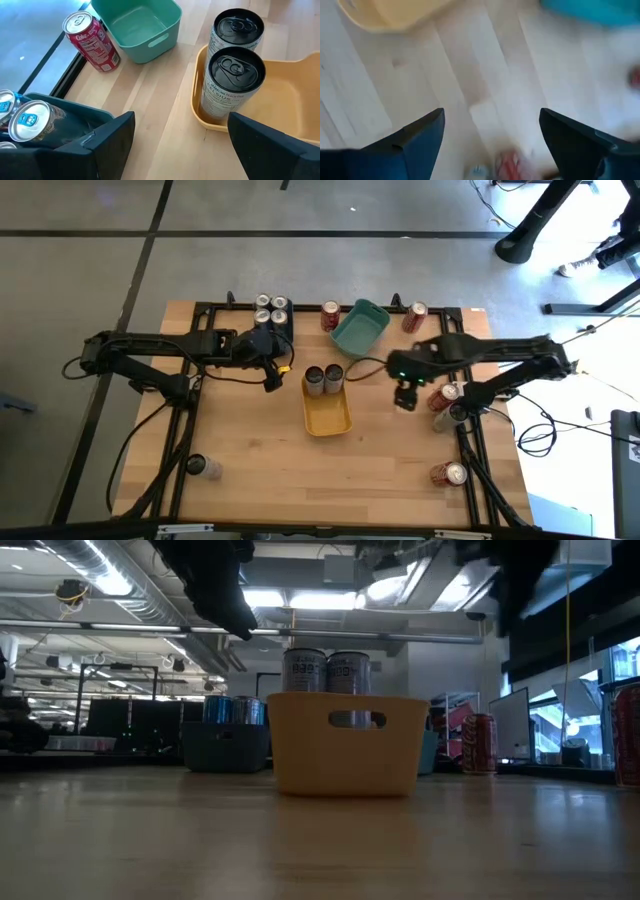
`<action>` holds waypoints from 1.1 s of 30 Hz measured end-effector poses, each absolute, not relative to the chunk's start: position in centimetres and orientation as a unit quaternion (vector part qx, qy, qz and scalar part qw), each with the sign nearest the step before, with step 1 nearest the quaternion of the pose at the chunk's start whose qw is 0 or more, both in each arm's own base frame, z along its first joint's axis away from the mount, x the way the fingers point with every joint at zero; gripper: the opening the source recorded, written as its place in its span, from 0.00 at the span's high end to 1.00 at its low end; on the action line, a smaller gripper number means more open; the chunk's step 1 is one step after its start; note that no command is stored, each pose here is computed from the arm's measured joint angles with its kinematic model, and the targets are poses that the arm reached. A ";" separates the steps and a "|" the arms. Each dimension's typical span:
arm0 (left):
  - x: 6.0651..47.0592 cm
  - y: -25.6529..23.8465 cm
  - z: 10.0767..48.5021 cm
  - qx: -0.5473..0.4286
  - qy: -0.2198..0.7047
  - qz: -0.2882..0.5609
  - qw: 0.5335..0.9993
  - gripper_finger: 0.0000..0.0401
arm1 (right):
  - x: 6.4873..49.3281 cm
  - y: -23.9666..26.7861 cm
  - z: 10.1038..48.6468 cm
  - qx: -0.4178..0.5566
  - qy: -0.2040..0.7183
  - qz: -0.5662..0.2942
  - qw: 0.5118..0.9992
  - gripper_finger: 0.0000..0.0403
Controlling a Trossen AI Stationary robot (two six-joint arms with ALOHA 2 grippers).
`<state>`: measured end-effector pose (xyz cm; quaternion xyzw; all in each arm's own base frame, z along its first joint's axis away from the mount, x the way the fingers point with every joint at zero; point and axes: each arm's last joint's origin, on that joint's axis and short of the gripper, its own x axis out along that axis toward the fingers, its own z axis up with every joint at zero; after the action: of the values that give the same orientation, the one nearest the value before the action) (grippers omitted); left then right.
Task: Sort soda cans
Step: Put the right white pink soda can into the yellow bin
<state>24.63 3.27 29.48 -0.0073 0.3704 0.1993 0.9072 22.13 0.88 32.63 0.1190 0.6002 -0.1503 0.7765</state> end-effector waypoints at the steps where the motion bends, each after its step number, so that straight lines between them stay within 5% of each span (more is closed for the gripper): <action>1: 24.6 3.3 29.5 -0.009 0.370 0.200 0.907 0.24 | 21.2 1.0 32.6 0.130 0.602 -0.159 0.772 0.20; 15: 24.6 3.3 29.5 -0.024 0.366 0.206 0.907 0.24 | 12.9 2.7 33.1 0.196 0.602 -0.192 0.749 0.20; 33: 24.7 3.3 29.5 -0.034 0.363 0.210 0.907 0.24 | 11.4 4.6 29.0 0.203 0.684 -0.187 0.675 0.20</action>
<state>24.65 3.28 29.50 -0.0338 0.3628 0.2100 0.9073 11.42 4.60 29.02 0.2032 0.6845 -0.1872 0.6746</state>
